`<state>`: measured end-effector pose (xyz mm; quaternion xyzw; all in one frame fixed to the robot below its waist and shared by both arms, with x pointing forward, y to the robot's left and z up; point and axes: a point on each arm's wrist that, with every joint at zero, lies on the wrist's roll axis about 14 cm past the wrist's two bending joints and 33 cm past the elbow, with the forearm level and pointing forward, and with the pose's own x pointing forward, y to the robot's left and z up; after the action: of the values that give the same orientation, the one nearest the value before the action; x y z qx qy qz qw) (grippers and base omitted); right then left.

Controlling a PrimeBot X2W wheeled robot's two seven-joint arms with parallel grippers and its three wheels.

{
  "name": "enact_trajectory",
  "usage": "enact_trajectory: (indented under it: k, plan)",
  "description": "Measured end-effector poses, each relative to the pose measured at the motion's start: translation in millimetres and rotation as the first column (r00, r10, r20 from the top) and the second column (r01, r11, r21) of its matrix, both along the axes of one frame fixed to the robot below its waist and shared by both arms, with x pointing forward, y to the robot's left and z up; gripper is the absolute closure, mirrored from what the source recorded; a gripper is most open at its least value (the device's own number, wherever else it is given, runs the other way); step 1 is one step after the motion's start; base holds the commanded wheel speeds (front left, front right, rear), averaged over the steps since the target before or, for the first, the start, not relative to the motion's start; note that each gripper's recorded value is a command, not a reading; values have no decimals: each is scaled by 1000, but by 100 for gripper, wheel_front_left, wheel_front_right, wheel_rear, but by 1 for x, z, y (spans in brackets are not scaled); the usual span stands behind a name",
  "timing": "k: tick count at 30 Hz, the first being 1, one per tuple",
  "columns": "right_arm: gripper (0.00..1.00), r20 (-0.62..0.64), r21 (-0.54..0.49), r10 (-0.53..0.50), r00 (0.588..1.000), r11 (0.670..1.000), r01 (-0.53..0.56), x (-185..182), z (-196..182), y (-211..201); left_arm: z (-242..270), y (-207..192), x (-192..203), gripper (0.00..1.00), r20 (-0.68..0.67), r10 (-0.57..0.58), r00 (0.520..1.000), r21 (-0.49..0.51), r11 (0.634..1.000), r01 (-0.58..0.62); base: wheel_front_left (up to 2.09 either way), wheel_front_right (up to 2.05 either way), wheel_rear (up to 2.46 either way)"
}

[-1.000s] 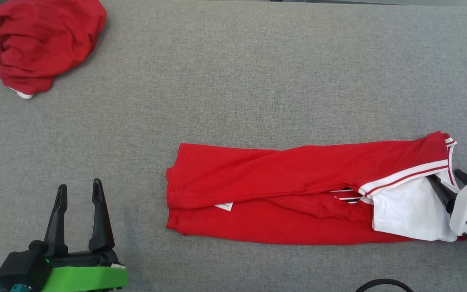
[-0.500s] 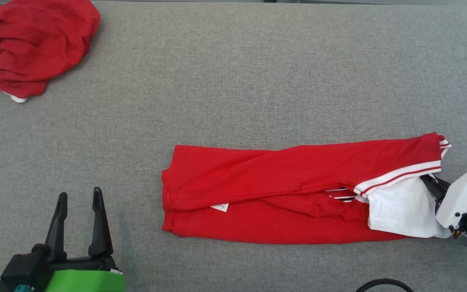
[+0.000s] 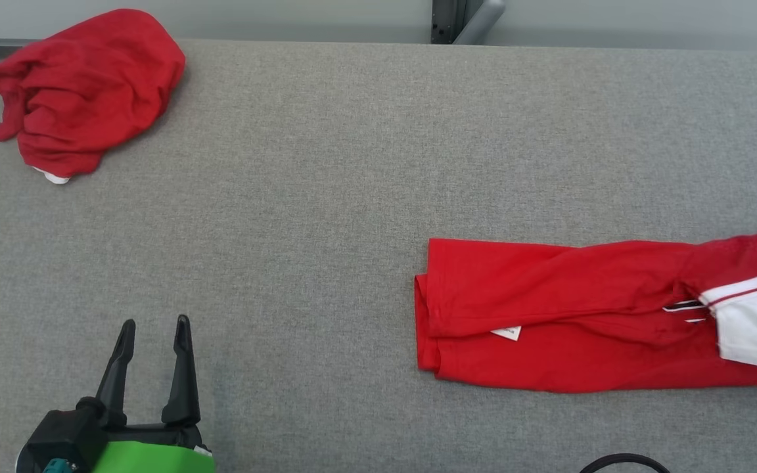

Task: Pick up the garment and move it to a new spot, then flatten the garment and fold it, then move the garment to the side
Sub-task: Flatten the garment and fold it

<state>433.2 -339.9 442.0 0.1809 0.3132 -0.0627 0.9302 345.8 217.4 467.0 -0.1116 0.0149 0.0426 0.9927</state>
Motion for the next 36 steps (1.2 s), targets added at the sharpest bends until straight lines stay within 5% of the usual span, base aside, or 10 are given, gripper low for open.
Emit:
enact_trajectory:
  k: [7, 15, 36]
  plan:
    - [100, 110, 136, 307, 945, 938, -320, 3, 38, 128, 0, -11, 1, 0, 2, -39, 999, -12, 999, 39, 0, 0, 0]
    - [100, 83, 200, 519, 851, 828, -524, -21, 16, 258, -13, -23, 11, 0, -40, -104, 994, 6, 994, 105, 0, 0, 0]
    - [100, 163, 215, 633, 757, 726, -653, -22, 0, 346, -31, -38, 4, 0, -99, -154, 983, -8, 988, 154, 0, 0, 0]
